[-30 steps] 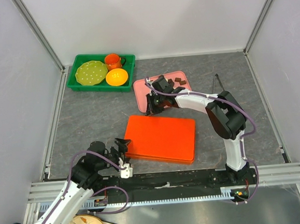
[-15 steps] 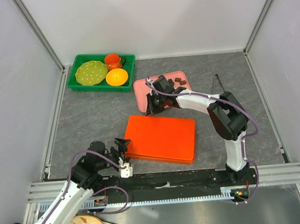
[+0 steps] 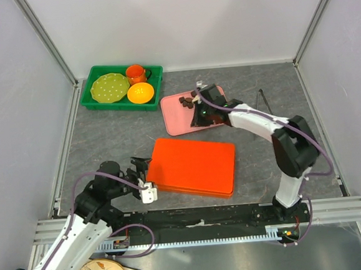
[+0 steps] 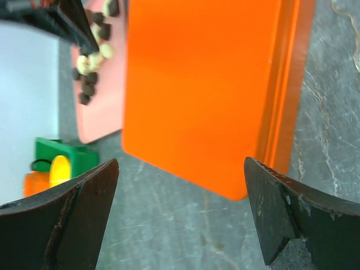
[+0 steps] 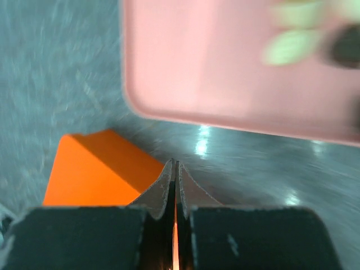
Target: Pack the chocolate
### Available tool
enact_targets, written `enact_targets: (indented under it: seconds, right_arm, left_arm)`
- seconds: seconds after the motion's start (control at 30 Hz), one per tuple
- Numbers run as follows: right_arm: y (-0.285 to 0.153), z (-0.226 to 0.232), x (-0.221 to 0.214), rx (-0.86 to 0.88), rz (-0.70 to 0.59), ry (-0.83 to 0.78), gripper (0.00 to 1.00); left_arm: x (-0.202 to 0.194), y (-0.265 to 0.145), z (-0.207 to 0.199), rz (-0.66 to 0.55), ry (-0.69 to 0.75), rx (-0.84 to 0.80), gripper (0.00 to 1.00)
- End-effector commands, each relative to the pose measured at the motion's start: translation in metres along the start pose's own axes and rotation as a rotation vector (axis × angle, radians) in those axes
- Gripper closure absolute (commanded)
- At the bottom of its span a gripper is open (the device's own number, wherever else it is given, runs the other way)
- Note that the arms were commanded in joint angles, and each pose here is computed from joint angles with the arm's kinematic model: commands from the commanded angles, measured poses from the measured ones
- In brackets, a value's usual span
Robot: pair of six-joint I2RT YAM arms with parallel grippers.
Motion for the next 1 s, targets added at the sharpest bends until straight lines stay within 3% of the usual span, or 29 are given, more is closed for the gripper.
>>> enact_targets:
  seconds: [0.0, 0.13, 0.27, 0.57, 0.77, 0.97]
  right_arm:
    - [-0.058, -0.039, 0.022, -0.209, -0.211, 0.183, 1.00]
    - [-0.098, -0.076, -0.001, -0.316, -0.239, 0.306, 1.00]
    - [-0.125, -0.090, -0.044, -0.348, -0.170, 0.354, 1.00]
    - [-0.140, -0.102, -0.125, -0.364, -0.058, 0.445, 1.00]
    - [-0.128, -0.104, -0.148, -0.298, 0.010, 0.501, 1.00]
    - [-0.112, -0.105, -0.162, -0.225, 0.045, 0.586, 1.00]
  left_arm:
    - [0.023, -0.022, 0.014, -0.015, -0.047, -0.001, 0.01]
    - [0.028, -0.029, 0.028, 0.052, -0.190, 0.081, 0.01]
    - [0.020, -0.014, 0.060, 0.199, -0.361, 0.192, 0.02]
    - [-0.001, -0.002, 0.111, 0.261, -0.601, 0.314, 0.05]
    - [-0.046, 0.005, 0.109, 0.376, -0.705, 0.290, 0.08]
    - [-0.059, 0.017, 0.081, 0.354, -0.697, 0.207, 0.08]
Point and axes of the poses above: each gripper's point midway between its finger pads, its own y axis out along the fingers, its own z axis along the line the jaws close on, x = y × z, the point moved 10 cm from there along -y, back along the fingers, and after that the axes turned 4 degrees about -y, right-handed, at the moved point
